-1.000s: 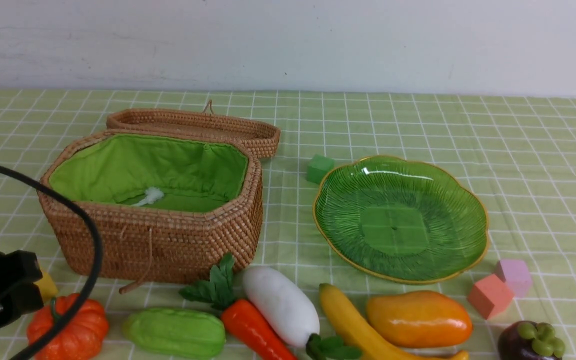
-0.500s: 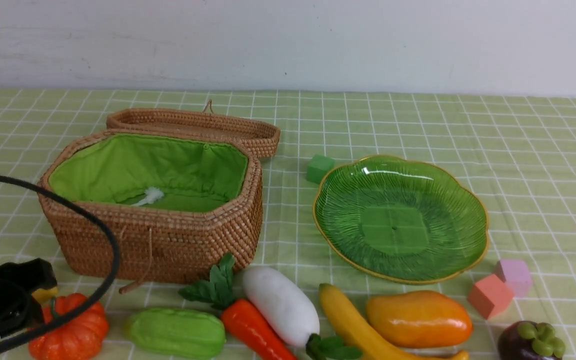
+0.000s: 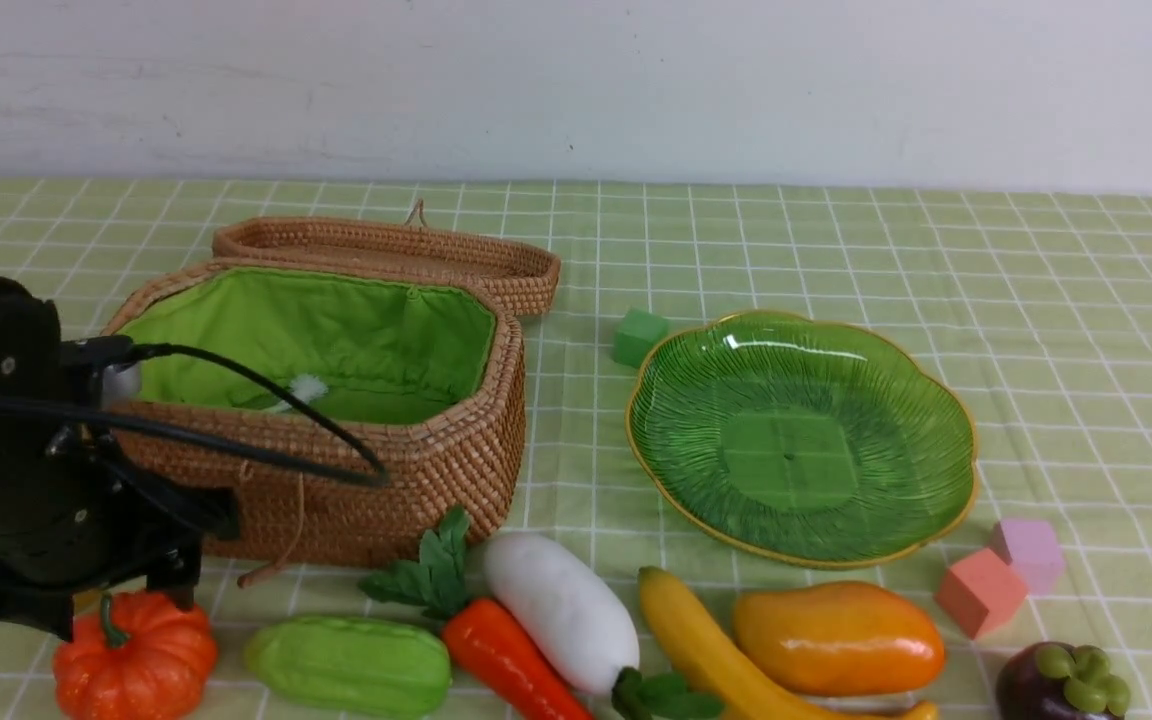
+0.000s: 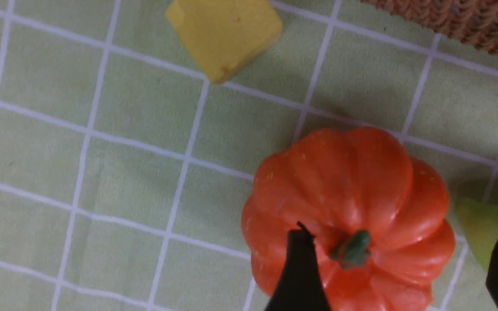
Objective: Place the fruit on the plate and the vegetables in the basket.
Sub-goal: Use the left arm to grab a pumpkin and put it into the left basket
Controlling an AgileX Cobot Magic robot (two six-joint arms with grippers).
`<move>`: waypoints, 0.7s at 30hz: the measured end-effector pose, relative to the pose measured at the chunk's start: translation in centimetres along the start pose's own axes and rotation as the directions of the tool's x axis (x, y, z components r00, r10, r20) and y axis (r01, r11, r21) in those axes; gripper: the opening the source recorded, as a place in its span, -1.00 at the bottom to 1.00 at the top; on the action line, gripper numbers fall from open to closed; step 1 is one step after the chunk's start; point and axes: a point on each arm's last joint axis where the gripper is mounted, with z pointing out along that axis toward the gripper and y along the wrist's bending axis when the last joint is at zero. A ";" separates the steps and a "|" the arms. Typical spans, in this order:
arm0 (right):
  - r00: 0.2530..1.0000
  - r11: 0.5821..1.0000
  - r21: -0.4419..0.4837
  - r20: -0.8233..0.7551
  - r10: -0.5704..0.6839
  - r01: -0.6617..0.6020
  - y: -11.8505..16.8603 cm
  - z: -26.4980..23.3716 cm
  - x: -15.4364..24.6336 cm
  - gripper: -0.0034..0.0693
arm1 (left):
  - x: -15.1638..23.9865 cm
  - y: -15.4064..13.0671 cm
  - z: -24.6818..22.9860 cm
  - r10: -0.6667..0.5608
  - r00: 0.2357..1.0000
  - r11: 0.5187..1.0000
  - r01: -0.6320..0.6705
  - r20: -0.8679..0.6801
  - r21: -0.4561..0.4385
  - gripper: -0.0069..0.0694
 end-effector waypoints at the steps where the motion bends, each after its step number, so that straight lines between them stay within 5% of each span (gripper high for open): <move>1: 1.000 1.000 0.000 0.000 0.000 0.000 0.0 0.0 0.0 -0.25 | -0.1 0.0 0.3 0.011 1.000 1.000 -0.011 -0.002 -0.009 0.52; 10: 1.000 1.000 0.000 0.000 0.000 0.000 0.0 0.0 0.0 -0.25 | -0.5 0.0 1.5 0.003 1.000 0.999 -0.004 -0.005 -0.039 0.16; 18: 1.000 1.000 0.000 0.000 0.000 0.000 0.0 0.0 0.0 -0.25 | -0.3 -0.1 1.5 -0.009 1.000 0.999 0.008 -0.027 -0.039 -0.73; 21: 1.000 1.000 0.000 0.000 0.000 0.000 0.0 0.0 0.0 -0.25 | -0.3 -0.1 1.5 -0.012 1.000 0.999 0.011 -0.027 -0.036 -0.79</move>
